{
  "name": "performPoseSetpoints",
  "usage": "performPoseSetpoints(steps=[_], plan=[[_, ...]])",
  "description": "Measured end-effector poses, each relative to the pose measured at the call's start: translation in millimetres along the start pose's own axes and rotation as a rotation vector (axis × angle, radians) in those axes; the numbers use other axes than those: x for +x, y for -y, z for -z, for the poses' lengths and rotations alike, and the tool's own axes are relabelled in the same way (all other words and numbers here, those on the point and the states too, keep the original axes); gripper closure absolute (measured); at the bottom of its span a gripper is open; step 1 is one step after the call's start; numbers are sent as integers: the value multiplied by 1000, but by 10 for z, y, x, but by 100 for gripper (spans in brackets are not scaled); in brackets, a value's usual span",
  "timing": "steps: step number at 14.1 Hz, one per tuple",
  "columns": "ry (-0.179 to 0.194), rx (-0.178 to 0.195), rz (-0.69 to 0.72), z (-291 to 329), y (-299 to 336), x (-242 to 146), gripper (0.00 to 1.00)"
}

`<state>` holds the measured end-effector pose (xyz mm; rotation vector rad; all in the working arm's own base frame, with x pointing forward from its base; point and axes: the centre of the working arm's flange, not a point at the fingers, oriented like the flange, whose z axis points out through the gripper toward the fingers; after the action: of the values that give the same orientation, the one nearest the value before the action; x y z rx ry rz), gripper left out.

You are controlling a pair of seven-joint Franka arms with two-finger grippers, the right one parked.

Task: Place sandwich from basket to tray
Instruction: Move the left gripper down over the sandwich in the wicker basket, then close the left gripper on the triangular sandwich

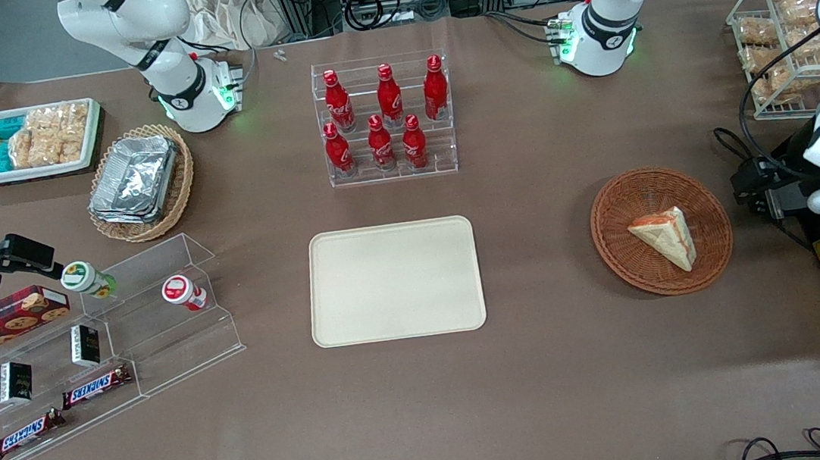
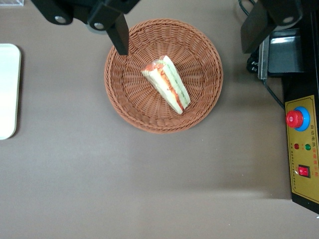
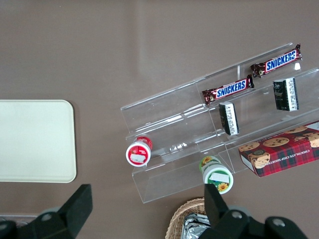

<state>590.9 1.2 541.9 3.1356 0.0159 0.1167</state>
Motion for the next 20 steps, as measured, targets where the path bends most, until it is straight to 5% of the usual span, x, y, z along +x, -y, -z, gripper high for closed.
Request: performPoseSetpoints(steps=[7,12,20], plan=[[54,-3,32,-149,14,65,0],[135,10,235,-572,34,15,0],[121,28,576,-1776,48,-338,0]])
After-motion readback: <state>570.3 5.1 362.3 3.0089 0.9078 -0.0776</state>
